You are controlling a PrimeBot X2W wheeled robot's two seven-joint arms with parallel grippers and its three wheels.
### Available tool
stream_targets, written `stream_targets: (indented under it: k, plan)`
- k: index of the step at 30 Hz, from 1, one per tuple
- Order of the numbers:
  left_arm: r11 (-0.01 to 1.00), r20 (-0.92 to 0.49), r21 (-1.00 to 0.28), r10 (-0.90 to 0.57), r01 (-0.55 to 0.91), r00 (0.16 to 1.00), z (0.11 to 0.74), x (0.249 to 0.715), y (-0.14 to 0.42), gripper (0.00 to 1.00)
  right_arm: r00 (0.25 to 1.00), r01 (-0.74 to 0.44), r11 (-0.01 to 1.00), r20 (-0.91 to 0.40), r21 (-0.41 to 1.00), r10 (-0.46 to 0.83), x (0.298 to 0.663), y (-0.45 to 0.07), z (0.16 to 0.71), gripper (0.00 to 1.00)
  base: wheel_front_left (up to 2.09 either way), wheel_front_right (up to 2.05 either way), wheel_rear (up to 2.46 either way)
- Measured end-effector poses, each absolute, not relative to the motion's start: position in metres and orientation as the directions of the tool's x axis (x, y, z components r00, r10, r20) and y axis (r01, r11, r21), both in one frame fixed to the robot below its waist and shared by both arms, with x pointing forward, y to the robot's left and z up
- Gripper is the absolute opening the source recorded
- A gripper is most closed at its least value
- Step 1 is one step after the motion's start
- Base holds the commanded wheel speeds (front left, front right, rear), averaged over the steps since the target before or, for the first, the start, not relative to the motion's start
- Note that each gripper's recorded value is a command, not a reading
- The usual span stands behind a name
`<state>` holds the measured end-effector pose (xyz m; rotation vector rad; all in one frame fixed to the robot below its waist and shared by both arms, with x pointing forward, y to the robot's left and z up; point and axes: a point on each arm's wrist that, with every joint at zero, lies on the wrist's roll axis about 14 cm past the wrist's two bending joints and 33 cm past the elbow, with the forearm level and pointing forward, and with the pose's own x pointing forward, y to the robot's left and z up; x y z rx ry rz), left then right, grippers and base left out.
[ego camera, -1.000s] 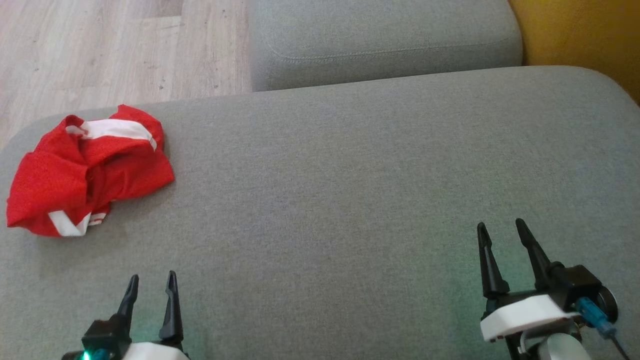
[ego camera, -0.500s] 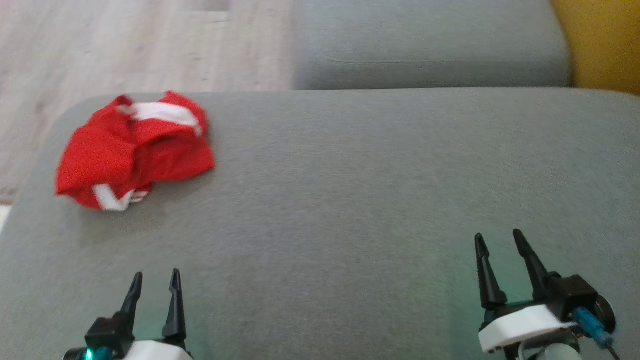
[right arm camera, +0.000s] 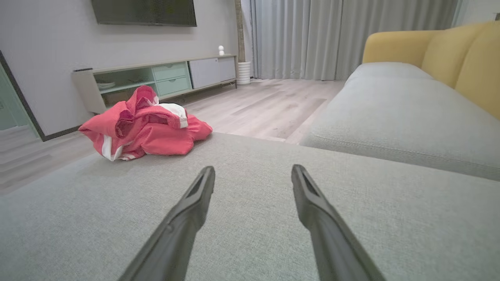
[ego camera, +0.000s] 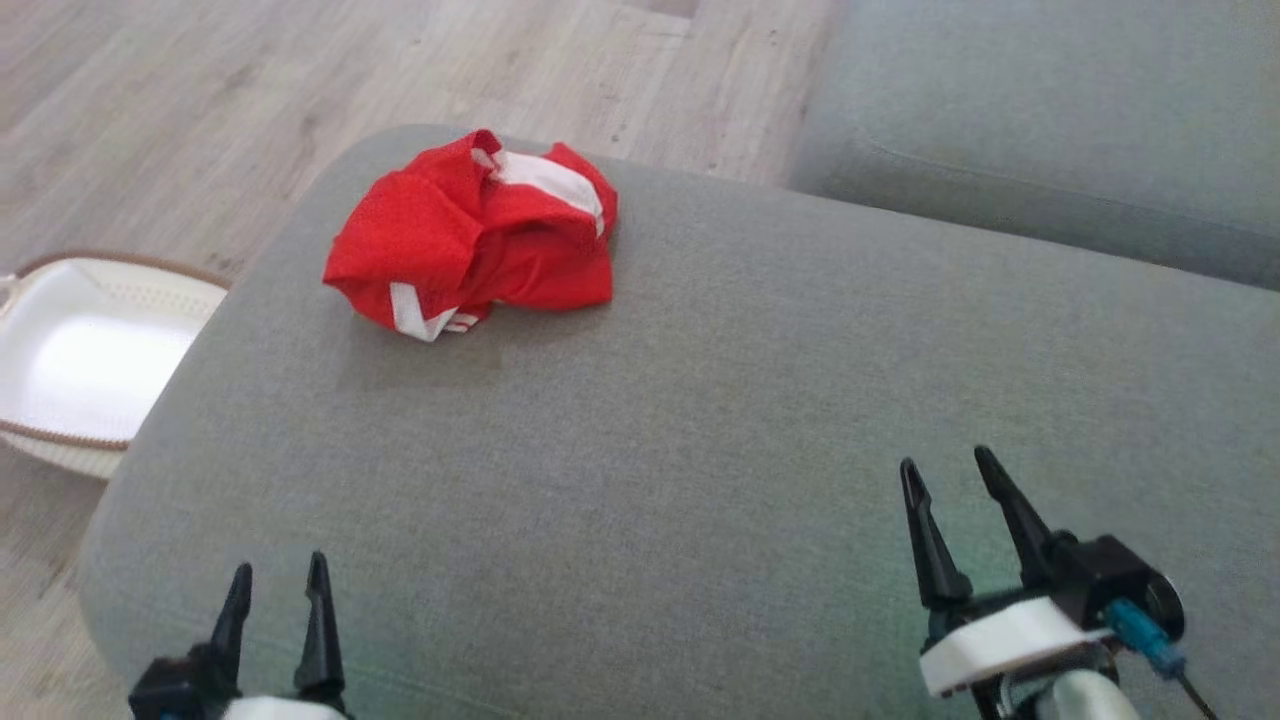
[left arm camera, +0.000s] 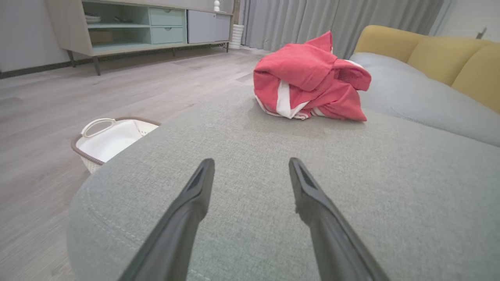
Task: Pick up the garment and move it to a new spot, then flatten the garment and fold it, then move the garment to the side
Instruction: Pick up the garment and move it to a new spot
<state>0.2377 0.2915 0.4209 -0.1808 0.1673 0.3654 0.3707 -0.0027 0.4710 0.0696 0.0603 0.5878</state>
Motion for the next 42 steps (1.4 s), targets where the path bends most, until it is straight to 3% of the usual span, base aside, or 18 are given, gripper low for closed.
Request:
stream_targets:
  k: [5, 12, 23, 31, 40, 42]
  plan:
    - [0.918, -0.178, -0.191, 0.315, -0.347, 0.932, 0.443, 0.269, 0.297, 1.00, 0.819, -0.570, 0.817, -0.027, 0.084, 0.574, 0.385, 0.007, 0.470, 1.00, 0.00, 0.00, 0.00]
    - [0.967, -0.105, -0.140, 0.200, -0.214, 0.974, 0.518, 0.380, 0.322, 1.00, 0.827, -0.558, 0.827, -0.035, 0.072, 0.561, 0.420, 0.002, 0.456, 1.00, 0.00, 0.00, 0.00]
    - [0.984, -0.334, -0.098, 0.109, -0.149, 0.936, 0.489, 0.501, 0.334, 1.00, 0.856, -0.508, 0.859, -0.081, 0.060, 0.511, 0.464, -0.024, 0.416, 1.00, 0.00, 0.00, 0.00]
    - [0.986, -0.501, -0.121, 0.038, -0.114, 0.864, 0.437, 0.538, 0.308, 1.00, 0.880, -0.456, 0.889, -0.132, 0.041, 0.457, 0.460, -0.052, 0.400, 1.00, 0.00, 0.00, 0.00]
    - [0.990, -0.673, -0.033, 0.076, -0.134, 0.735, 0.391, 0.524, 0.320, 1.00, 0.898, -0.419, 0.908, -0.137, 0.017, 0.417, 0.457, -0.070, 0.402, 1.00, 0.00, 0.00, 0.00]
    - [0.992, -0.686, -0.026, 0.070, -0.121, 0.724, 0.388, 0.523, 0.316, 0.21, 0.902, -0.413, 0.911, -0.134, 0.012, 0.411, 0.456, -0.073, 0.405, 1.00, 0.00, 0.00, 0.00]
